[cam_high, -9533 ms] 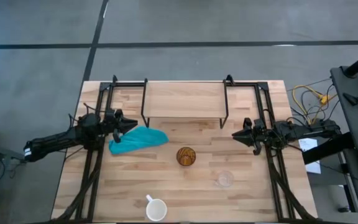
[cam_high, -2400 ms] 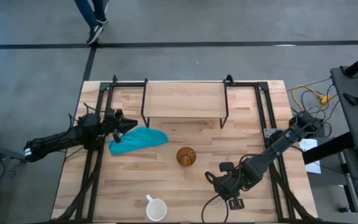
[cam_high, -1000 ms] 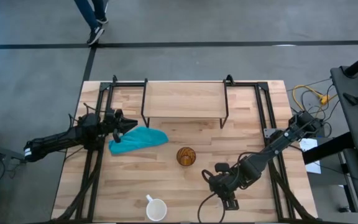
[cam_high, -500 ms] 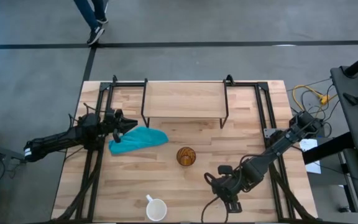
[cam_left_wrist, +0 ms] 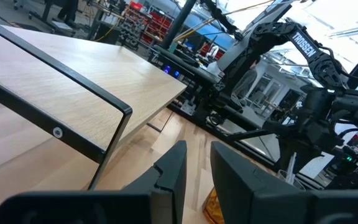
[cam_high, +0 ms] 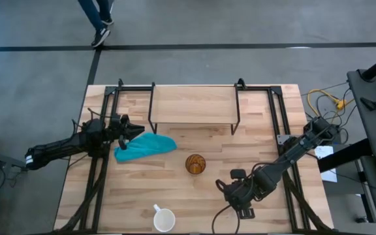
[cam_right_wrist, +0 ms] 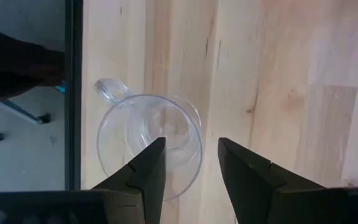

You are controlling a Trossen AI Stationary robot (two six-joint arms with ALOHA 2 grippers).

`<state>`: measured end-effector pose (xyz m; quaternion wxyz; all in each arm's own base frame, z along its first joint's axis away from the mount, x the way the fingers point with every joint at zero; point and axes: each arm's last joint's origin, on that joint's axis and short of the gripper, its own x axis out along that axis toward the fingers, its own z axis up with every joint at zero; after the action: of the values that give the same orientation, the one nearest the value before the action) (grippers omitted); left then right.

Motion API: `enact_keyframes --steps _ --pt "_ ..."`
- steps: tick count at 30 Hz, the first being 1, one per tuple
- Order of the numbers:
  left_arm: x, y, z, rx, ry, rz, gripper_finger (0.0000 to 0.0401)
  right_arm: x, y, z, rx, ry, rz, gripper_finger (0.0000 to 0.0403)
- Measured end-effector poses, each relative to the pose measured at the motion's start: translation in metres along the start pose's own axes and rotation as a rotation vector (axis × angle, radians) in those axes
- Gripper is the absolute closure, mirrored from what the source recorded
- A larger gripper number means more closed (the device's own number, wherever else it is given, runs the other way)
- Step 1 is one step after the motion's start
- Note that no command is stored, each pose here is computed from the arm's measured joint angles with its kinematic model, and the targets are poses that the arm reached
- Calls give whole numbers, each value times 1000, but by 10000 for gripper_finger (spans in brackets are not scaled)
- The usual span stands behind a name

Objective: Stack small to large cups/mugs on shelf
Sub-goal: Put the transparent mug on the shelf

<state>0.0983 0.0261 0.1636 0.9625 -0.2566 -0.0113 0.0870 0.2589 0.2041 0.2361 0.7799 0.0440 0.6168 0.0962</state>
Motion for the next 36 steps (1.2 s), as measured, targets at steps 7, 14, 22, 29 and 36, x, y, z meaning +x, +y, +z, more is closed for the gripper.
enact_keyframes --steps 7,14,22,29,36 --pt "0 0 0 0 0 0 342 6 -3 -4 1 18 -12 264" --pt "0 0 0 0 0 1 342 13 -4 -6 7 4 -3 263" --pt "0 0 0 0 0 1 342 18 -6 -8 7 2 -1 270" --pt "0 0 0 0 0 1 342 23 -7 -10 7 -4 4 271" --pt "0 0 0 0 0 0 342 30 -9 -12 41 -12 23 271"
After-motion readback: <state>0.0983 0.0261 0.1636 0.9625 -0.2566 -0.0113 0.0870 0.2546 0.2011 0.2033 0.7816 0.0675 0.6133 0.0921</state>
